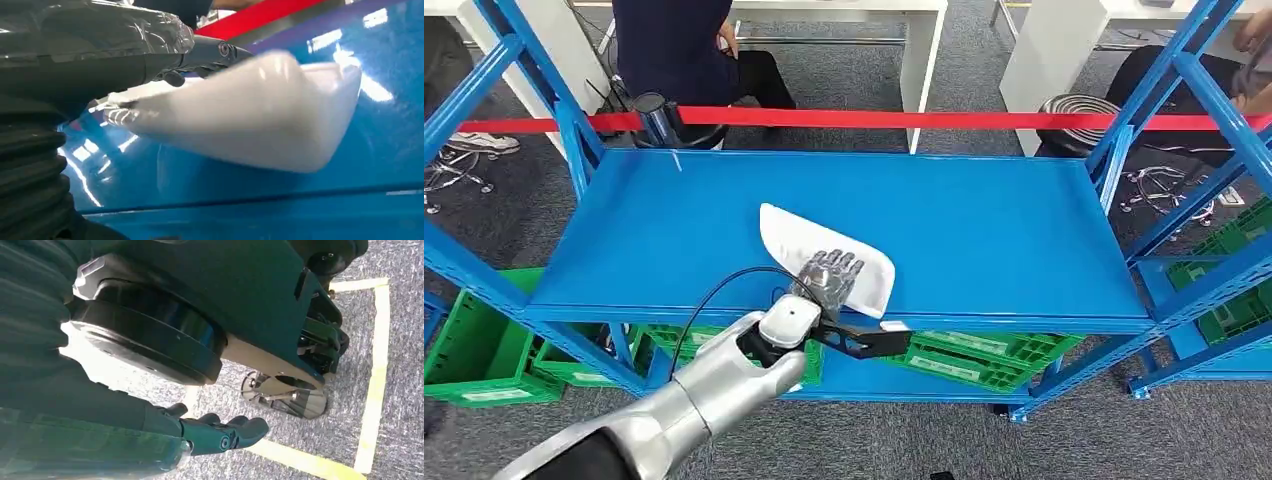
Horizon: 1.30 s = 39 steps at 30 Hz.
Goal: Take the parts from the cabinet and place them on the table.
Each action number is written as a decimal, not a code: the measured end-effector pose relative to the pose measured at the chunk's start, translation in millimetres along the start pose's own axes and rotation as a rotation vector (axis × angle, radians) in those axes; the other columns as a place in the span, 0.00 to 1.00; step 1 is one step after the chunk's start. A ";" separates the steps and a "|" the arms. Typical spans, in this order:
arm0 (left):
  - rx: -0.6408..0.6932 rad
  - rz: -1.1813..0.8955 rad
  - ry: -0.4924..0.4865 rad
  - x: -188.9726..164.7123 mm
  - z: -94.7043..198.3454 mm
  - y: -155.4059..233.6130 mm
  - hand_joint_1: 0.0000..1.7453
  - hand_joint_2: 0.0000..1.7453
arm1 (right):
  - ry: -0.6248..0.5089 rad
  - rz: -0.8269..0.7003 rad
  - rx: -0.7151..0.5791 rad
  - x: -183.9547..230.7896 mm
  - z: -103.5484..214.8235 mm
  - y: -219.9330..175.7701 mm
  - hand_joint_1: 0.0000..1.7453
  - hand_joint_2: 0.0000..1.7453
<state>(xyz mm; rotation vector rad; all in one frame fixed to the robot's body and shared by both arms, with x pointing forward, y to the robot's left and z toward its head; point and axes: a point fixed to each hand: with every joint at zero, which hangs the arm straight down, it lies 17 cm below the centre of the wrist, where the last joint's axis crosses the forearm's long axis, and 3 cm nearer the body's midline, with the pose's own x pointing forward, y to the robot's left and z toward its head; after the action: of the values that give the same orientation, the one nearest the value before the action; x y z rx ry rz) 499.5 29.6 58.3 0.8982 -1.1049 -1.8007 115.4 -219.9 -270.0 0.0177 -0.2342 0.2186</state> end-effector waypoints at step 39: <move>0.174 0.068 -0.088 30.0 -4.9 48.5 1.00 1.00 | -0.002 -0.010 -0.002 -1.3 0.1 1.0 0.00 1.00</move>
<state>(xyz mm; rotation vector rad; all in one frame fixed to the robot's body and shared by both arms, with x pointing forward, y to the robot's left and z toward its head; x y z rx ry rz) 504.9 -12.5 96.7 0.8786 -1.3489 -1.7216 114.0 -219.2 -270.3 0.0173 -0.2361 0.2084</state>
